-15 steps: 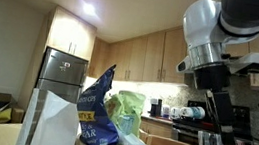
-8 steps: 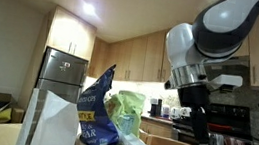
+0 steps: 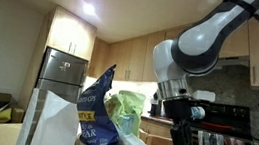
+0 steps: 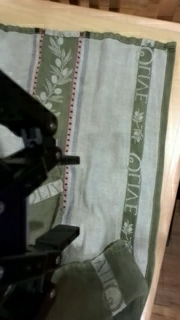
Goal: Slide the wooden bowl forward then unfold the towel
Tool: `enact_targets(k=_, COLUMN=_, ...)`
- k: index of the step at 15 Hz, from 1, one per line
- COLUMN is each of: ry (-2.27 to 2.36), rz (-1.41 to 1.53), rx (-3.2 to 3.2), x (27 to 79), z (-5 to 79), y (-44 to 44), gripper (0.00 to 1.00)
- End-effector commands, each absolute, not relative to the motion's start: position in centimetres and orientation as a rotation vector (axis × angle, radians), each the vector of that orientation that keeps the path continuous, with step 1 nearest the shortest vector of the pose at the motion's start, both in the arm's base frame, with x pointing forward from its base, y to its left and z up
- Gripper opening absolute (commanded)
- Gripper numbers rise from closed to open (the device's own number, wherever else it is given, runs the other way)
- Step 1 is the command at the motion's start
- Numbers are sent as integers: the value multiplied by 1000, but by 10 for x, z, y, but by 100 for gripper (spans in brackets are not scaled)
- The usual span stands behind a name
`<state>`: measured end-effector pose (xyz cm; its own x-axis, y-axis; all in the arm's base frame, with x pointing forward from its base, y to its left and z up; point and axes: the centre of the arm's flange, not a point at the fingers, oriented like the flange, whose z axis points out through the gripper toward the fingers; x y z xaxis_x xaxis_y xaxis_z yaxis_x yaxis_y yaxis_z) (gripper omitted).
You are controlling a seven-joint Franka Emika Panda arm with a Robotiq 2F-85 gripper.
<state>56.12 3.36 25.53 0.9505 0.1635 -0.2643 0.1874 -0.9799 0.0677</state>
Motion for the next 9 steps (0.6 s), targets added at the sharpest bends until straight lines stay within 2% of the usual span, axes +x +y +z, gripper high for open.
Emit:
enact_targets(k=1, ry=212, rz=-367, rx=3019, x=578, z=249, y=33, gripper=35)
enact_targets(k=5, ry=193, rz=-358, rx=3038, x=588, z=247, y=32, gripper=5)
enact_targets(k=6, ry=187, rz=-353, rx=3050, x=591, z=248, y=32, gripper=0)
enact_targets(k=9, ry=178, rz=-336, rx=3073, x=604, z=249, y=37, gripper=0)
